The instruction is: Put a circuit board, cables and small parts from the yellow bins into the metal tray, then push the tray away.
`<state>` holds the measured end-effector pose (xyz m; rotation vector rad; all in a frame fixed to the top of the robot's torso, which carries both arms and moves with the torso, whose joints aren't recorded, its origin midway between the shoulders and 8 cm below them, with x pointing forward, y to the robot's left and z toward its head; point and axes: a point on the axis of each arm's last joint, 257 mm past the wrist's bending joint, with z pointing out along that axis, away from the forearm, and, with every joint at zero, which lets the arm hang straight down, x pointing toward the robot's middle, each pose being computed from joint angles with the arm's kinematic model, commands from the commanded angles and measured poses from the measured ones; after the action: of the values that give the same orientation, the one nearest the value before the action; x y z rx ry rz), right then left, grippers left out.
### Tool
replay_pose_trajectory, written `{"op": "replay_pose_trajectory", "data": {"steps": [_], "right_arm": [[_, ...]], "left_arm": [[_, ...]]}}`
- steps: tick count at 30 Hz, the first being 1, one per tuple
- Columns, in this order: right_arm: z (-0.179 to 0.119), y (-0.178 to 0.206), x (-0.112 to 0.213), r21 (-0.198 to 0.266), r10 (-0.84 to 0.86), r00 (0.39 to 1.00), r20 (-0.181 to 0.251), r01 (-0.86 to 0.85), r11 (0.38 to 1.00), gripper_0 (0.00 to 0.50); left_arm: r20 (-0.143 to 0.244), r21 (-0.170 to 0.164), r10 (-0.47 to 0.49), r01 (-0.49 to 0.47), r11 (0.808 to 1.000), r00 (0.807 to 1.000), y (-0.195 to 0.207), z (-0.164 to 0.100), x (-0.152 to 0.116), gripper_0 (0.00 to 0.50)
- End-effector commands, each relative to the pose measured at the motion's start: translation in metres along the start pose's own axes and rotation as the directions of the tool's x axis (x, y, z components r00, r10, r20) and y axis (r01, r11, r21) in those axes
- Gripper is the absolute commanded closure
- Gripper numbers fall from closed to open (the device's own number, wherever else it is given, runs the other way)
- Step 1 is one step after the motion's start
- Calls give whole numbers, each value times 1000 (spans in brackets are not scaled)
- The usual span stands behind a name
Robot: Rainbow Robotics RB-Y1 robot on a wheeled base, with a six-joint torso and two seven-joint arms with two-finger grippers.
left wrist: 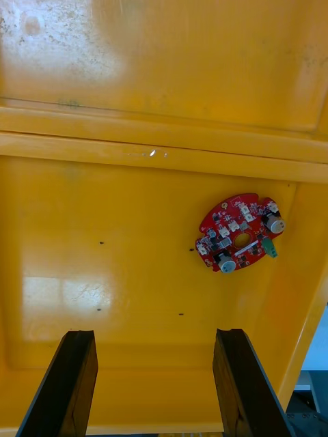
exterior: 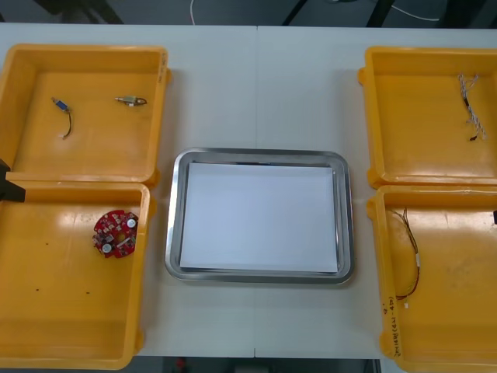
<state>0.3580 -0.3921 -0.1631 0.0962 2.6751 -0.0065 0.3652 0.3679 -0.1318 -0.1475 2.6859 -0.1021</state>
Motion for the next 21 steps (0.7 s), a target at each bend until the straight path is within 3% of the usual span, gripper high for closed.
{"op": "replay_pose_trajectory", "data": {"steps": [1, 10, 11, 15, 16, 19, 20, 21], "right_arm": [[-15, -16, -5, 52, -35, 999, 25, 33, 998, 0], [-15, -16, -5, 52, -35, 999, 25, 33, 998, 0], [-21, -21, -14, 64, -24, 998, 53, 21, 998, 0], [-29, -25, -18, 81, -23, 997, 71, 17, 997, 0], [-30, -26, -18, 84, -24, 997, 69, 18, 996, 0], [-30, -24, -18, 82, -29, 997, 70, 23, 996, 0], [-28, -22, -15, 77, -29, 998, 61, 24, 997, 0], [-28, -22, -15, 76, -29, 998, 59, 25, 997, 0]], "left_arm": [[30, -38, 96, -95, 995, 995, 9, -14, -7, 0], [30, -38, 96, -95, 995, 995, 9, -14, -7, 0], [30, -38, 96, -95, 995, 995, 9, -14, -7, 0], [30, -38, 96, -95, 995, 995, 9, -14, -7, 0], [-16, -12, 67, -68, 998, 998, 4, 0, 8, 0], [-13, -13, 62, -62, 998, 998, 3, -1, 7, 0], [-17, 17, 50, -49, 999, 999, -5, 3, 9, 0], [-11, 17, 51, -50, 999, 999, -6, 2, 7, 0]]}}
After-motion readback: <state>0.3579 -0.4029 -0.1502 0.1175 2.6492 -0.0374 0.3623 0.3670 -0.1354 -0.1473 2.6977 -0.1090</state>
